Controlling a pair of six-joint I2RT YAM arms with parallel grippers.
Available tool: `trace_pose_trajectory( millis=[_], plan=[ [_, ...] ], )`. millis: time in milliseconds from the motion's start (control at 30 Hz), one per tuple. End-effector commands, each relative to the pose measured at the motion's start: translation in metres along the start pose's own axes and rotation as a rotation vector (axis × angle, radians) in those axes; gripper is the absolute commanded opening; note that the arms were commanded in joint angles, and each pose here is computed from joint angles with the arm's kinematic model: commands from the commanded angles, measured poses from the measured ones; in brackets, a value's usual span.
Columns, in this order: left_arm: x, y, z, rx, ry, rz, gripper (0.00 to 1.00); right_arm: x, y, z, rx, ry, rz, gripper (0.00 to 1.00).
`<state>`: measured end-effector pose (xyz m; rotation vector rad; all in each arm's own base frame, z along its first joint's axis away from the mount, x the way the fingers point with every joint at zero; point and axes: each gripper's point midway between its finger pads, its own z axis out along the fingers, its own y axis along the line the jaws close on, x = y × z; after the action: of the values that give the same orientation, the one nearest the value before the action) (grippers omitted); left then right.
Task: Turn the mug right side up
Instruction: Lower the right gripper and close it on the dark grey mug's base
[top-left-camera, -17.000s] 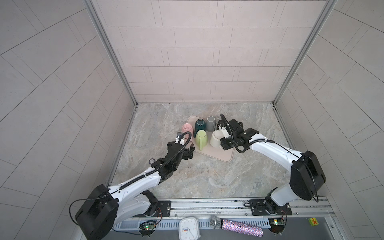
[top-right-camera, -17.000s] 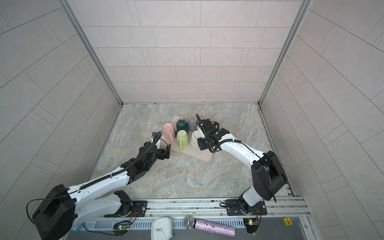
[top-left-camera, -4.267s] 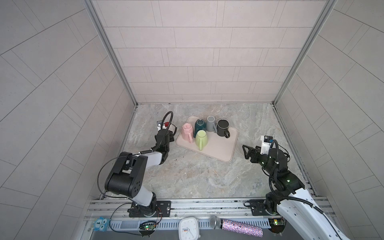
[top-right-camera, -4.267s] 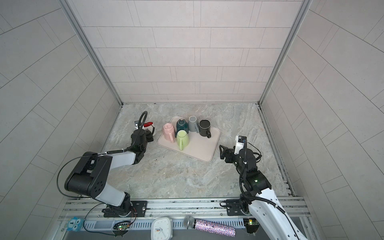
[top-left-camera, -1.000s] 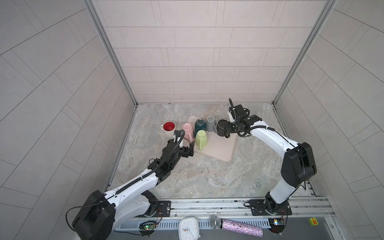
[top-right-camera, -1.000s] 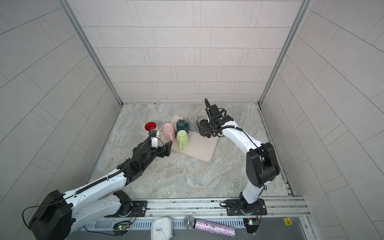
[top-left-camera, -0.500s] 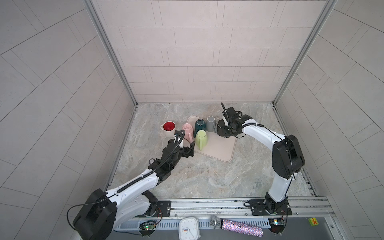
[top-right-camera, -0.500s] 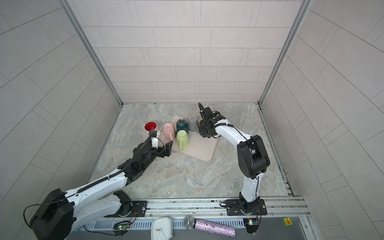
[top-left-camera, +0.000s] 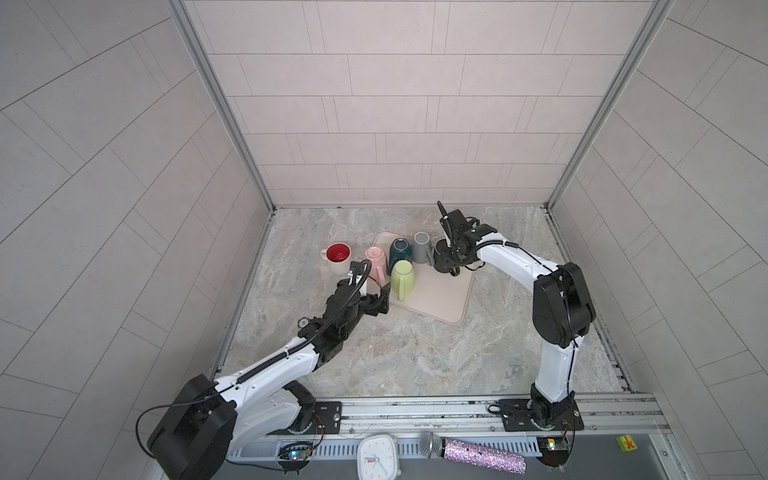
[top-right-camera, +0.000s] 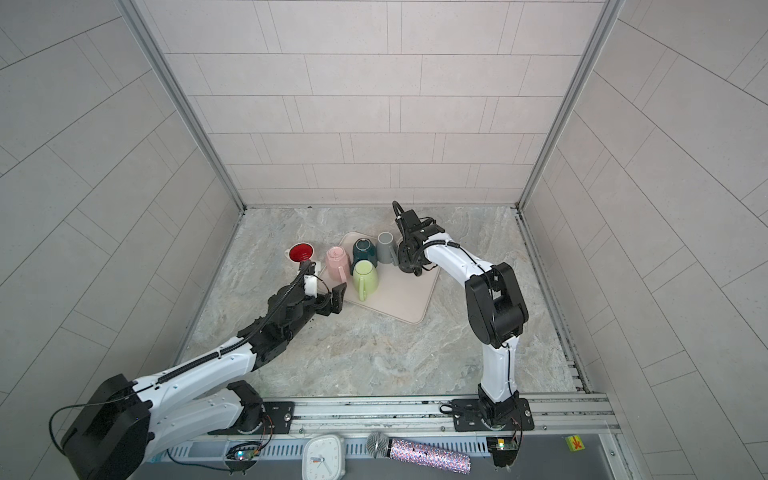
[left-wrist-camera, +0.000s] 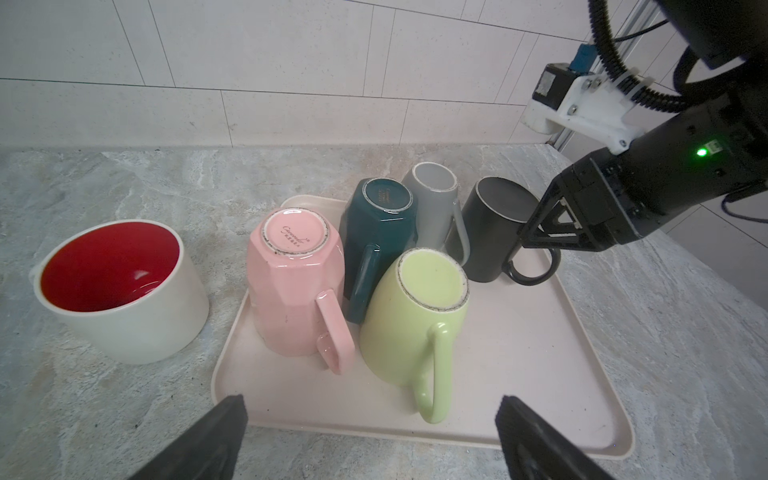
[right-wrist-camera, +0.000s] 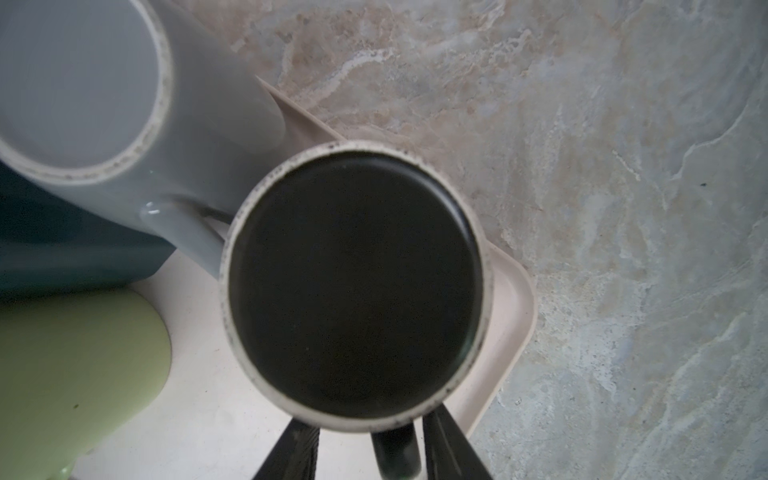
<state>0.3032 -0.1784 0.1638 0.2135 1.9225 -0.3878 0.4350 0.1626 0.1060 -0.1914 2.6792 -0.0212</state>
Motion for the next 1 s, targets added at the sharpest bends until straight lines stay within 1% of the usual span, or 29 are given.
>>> trace_pose_trajectory(
  millis=[0,100,167,200,233,267,400,967],
  plan=[
    [-0.007,-0.003,-0.001,0.01,-0.028,-0.012,1.0,0.007,-0.007,0.005,0.053,0.037,-0.016,0.41],
    [-0.008,-0.001,-0.003,0.001,-0.035,-0.018,1.0,0.009,-0.008,0.009,0.062,0.049,-0.02,0.4],
    [-0.007,0.0,-0.003,-0.003,-0.034,-0.019,1.0,0.011,-0.008,0.013,0.065,0.056,-0.021,0.37],
    [-0.007,0.0,-0.003,-0.004,-0.034,-0.02,1.0,0.011,-0.007,0.014,0.063,0.057,-0.02,0.34],
    [-0.007,0.0,-0.003,-0.003,-0.035,-0.024,1.0,0.012,-0.006,0.016,0.058,0.06,-0.021,0.28],
    [-0.008,0.0,-0.003,-0.002,-0.036,-0.027,1.0,0.012,-0.005,0.017,0.054,0.063,-0.022,0.25],
    [-0.007,0.0,-0.002,-0.005,-0.035,-0.028,1.0,0.012,-0.005,0.019,0.058,0.063,-0.023,0.23],
    [-0.004,0.001,0.0,-0.009,-0.026,-0.027,1.0,0.005,-0.01,0.022,0.096,0.057,-0.034,0.22]
  ],
)
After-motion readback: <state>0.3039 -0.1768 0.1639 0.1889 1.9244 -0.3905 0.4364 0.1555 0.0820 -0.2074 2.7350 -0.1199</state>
